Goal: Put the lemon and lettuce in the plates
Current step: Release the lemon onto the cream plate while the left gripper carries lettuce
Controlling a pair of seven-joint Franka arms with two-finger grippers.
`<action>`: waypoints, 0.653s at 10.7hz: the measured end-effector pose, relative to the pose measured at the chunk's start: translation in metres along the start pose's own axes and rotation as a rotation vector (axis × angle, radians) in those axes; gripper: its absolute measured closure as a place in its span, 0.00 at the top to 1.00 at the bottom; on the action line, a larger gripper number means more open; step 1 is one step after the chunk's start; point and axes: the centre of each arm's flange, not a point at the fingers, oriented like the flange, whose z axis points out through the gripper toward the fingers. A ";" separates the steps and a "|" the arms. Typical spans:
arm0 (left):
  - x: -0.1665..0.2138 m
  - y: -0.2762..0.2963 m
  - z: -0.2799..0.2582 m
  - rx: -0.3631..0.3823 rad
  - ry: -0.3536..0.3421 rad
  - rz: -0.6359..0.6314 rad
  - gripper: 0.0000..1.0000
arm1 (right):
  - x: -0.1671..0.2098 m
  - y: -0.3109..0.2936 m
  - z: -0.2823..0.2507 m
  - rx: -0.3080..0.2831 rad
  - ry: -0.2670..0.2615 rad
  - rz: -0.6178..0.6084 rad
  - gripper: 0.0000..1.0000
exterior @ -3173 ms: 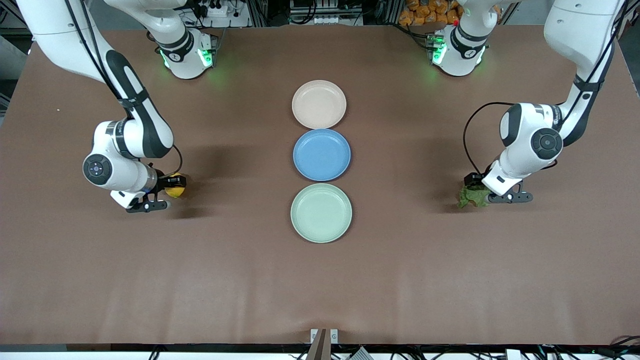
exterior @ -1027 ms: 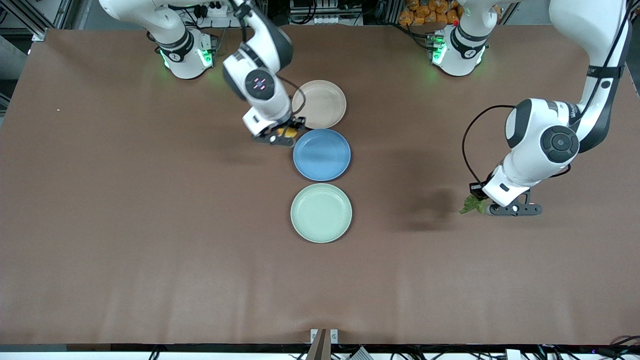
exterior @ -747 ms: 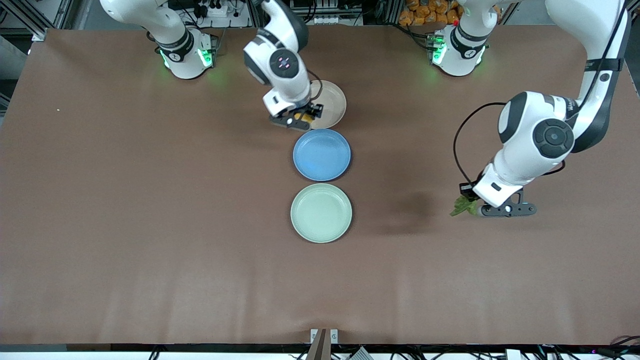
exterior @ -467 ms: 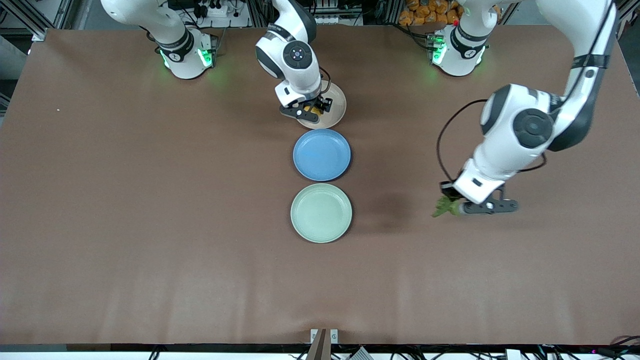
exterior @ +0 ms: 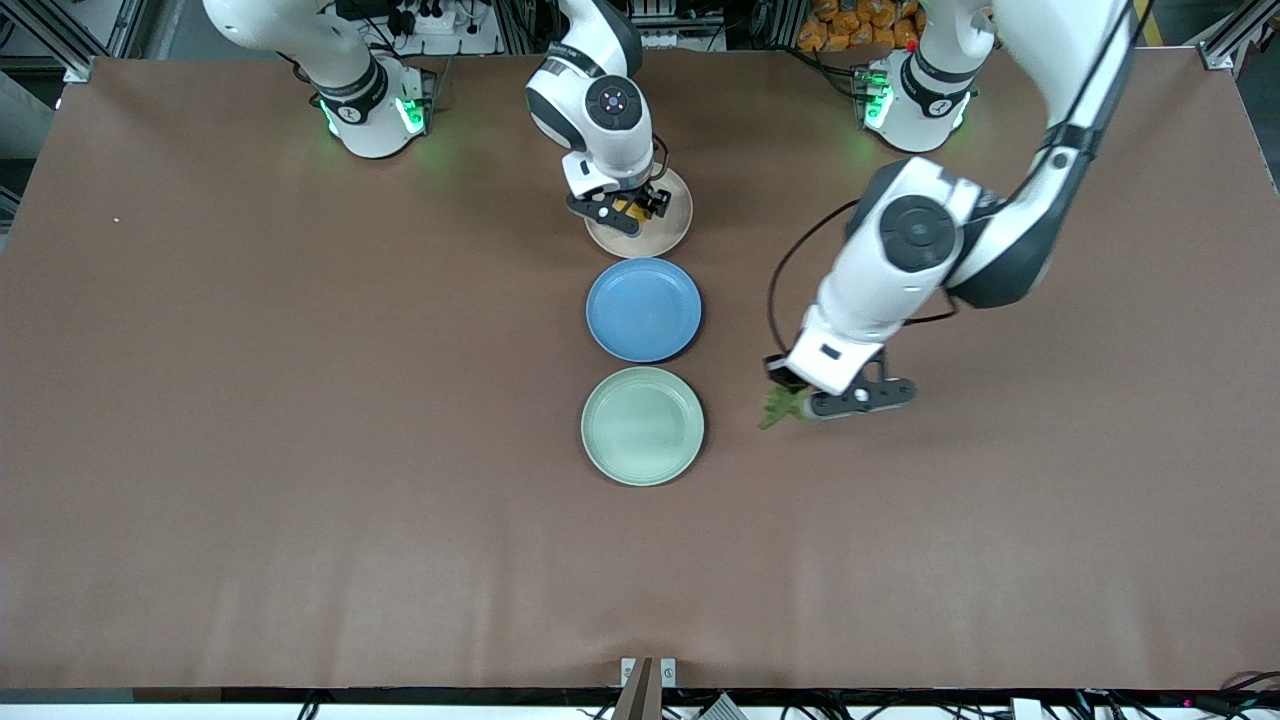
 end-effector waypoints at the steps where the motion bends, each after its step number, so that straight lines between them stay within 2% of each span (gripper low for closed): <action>1: -0.004 0.016 0.009 -0.014 0.000 -0.038 0.04 | -0.003 0.000 0.003 -0.007 -0.001 0.011 0.95; 2: -0.007 0.029 0.019 -0.026 0.019 -0.066 0.04 | -0.004 0.001 0.006 -0.012 -0.001 0.011 0.99; 4: -0.019 0.052 0.042 -0.039 0.055 -0.094 0.04 | 0.000 0.004 0.010 -0.026 0.015 -0.006 1.00; 5: -0.026 0.063 0.055 -0.040 0.072 -0.107 0.04 | 0.010 0.007 0.012 -0.033 0.030 -0.022 1.00; 7: -0.039 0.083 0.078 -0.078 0.100 -0.148 0.04 | 0.053 0.016 0.009 -0.037 0.032 -0.076 1.00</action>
